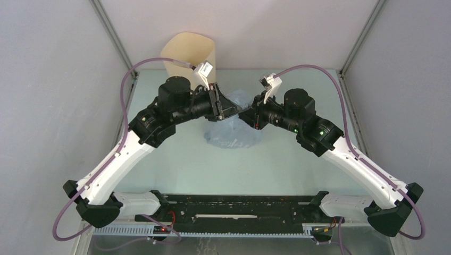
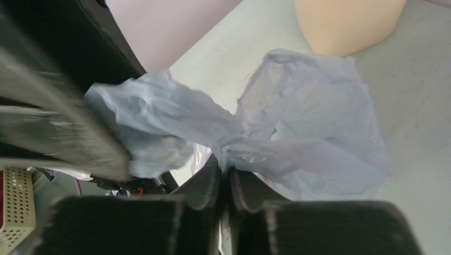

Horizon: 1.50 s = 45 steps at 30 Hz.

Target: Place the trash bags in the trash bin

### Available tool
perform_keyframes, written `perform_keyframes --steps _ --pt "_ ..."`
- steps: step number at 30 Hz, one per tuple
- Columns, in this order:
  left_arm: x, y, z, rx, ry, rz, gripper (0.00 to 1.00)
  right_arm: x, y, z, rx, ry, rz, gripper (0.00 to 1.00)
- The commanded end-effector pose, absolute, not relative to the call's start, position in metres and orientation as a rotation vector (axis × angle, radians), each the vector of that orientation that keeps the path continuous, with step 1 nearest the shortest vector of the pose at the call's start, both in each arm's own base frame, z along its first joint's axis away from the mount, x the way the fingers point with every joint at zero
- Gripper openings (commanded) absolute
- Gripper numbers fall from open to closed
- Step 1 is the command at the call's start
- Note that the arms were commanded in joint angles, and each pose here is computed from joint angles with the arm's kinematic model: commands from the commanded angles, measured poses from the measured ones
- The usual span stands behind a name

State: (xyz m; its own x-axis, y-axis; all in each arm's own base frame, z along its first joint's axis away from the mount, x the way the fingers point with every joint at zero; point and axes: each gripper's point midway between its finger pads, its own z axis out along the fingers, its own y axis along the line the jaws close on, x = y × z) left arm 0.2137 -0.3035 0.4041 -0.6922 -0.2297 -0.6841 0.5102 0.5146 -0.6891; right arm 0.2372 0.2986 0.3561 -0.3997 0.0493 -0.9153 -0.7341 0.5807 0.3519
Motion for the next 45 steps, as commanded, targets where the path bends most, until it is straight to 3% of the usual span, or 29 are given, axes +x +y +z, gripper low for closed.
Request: perform_keyframes --steps 1,4,9,15,21,31,40,45 --pt "0.217 -0.284 0.437 0.284 1.876 -1.137 0.58 0.246 0.292 0.345 -0.532 1.812 0.902 0.06" --pt "0.230 -0.261 0.445 0.219 1.835 -1.055 0.75 0.249 0.276 0.331 -0.471 1.878 0.899 0.00" --pt "0.264 -0.206 0.448 0.034 1.793 -0.902 0.81 0.255 0.238 0.327 -0.351 1.934 0.900 0.00" --pt "0.318 -0.119 0.420 -0.445 1.823 -0.633 0.77 0.249 0.200 0.341 -0.208 1.950 0.984 0.00" --pt "0.377 -0.075 0.390 -0.764 1.777 -0.504 0.80 0.246 0.174 0.344 -0.125 1.961 0.988 0.00" --pt "0.481 -0.052 0.360 -0.828 1.872 -0.254 0.77 0.248 0.162 0.342 -0.140 1.991 0.939 0.00" --pt "0.505 -0.039 0.319 -1.053 1.920 -0.112 0.74 0.257 0.147 0.345 -0.150 1.987 0.810 0.00" --pt "0.519 -0.050 0.291 -1.065 1.977 -0.148 0.57 0.261 0.145 0.346 -0.147 1.984 0.794 0.00"
